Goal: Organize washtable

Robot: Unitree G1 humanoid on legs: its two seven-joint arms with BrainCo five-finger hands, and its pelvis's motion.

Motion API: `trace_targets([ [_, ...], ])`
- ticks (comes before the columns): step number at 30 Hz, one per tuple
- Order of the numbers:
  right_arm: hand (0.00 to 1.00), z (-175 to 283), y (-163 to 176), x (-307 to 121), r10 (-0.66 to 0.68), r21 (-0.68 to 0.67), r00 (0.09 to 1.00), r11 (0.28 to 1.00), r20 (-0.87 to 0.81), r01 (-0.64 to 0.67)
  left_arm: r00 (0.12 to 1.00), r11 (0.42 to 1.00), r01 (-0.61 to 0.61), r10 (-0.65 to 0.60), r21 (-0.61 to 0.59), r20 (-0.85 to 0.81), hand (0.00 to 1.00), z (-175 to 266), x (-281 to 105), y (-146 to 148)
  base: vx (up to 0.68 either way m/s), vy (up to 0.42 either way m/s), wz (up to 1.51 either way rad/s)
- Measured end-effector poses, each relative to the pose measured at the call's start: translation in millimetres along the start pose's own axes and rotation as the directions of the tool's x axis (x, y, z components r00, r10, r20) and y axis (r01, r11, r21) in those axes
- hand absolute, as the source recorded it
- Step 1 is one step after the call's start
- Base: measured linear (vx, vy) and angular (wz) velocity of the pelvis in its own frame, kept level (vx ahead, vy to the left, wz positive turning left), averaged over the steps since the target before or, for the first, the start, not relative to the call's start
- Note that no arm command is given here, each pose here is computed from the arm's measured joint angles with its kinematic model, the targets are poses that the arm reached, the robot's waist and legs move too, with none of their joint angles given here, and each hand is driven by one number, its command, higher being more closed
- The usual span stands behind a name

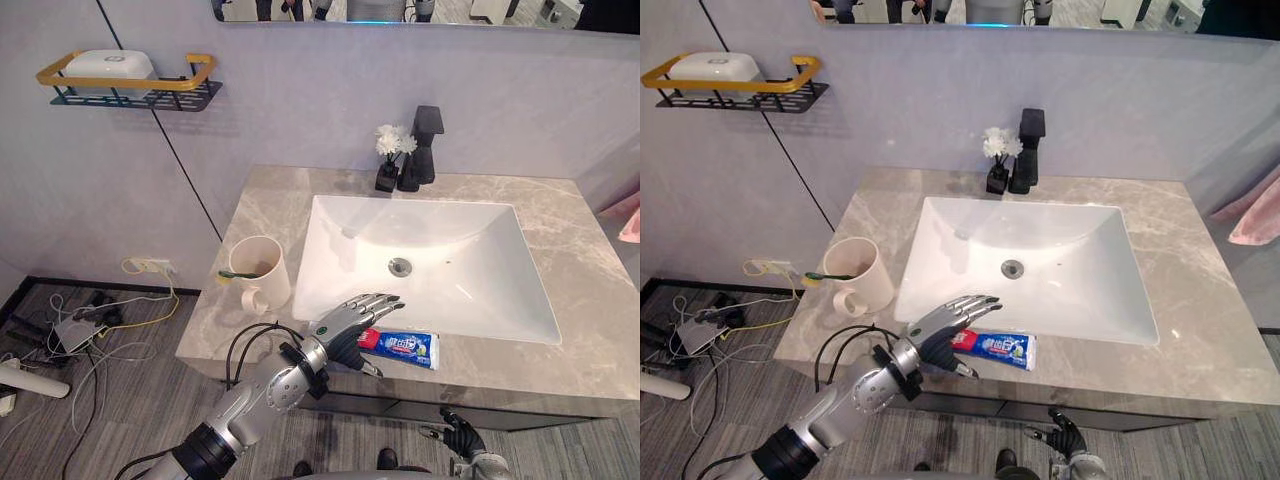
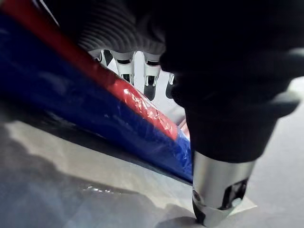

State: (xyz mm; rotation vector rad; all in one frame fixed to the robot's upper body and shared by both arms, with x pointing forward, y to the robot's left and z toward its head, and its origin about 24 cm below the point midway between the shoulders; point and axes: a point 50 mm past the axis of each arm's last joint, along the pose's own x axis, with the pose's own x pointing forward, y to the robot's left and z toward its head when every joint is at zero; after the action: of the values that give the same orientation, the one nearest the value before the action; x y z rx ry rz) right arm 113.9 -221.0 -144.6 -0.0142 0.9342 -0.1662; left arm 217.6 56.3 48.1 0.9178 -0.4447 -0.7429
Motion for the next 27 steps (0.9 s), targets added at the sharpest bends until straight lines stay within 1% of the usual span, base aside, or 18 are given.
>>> trace_targets([
  [4,0.0,0,0,0,0.0,0.0,1.0,1.0,0.001,0.0,1.0,1.0,-0.011,0.011,0.004,-0.008,0.0,-2,-1,3,0.0,0.0,0.0],
  [10,0.0,3,0,1,0.001,-0.002,1.0,1.0,0.008,-0.001,0.997,0.997,-0.067,0.069,0.034,-0.044,0.0,-11,-6,17,0.0,0.0,0.0],
  [14,0.0,3,0,1,0.001,-0.007,1.0,1.0,0.007,-0.001,0.996,0.994,-0.089,0.091,0.059,-0.024,0.0,-7,-10,26,0.0,0.0,0.0],
  [17,0.0,3,0,1,0.001,-0.01,1.0,1.0,0.007,-0.001,0.991,0.99,-0.129,0.131,0.064,-0.033,0.0,-8,-14,33,0.0,0.0,0.0],
  [27,0.0,3,-1,1,0.002,-0.028,1.0,1.0,0.007,-0.001,0.988,0.989,-0.134,0.137,0.056,-0.072,0.0,-11,-26,31,0.0,0.0,0.0],
])
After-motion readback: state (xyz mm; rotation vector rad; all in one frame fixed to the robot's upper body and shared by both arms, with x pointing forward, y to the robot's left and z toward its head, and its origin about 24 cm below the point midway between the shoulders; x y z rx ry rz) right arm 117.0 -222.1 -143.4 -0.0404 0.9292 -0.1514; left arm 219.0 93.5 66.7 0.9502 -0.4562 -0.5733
